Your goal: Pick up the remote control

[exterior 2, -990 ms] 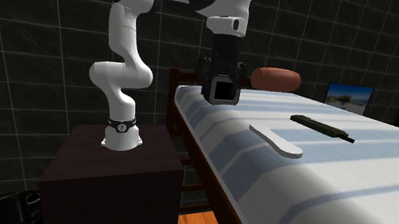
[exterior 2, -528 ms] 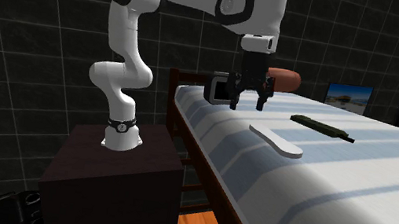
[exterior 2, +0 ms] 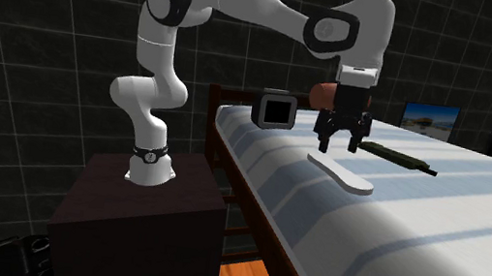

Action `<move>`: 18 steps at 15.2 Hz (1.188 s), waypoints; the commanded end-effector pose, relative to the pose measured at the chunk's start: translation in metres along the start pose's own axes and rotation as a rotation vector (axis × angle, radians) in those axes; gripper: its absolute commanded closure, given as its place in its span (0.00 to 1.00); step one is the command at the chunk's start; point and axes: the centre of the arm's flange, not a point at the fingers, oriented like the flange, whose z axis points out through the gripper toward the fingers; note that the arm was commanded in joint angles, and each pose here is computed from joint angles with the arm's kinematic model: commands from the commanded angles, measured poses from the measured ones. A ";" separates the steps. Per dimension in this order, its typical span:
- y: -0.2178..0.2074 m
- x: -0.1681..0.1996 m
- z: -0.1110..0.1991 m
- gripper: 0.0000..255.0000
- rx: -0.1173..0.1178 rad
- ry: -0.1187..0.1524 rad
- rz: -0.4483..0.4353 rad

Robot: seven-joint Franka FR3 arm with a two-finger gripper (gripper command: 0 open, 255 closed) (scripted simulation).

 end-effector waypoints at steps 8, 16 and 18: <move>-0.005 0.003 0.044 0.00 0.000 -0.001 0.000; -0.004 0.003 0.045 1.00 0.000 -0.001 0.000; -0.004 0.003 0.045 1.00 0.000 -0.001 0.000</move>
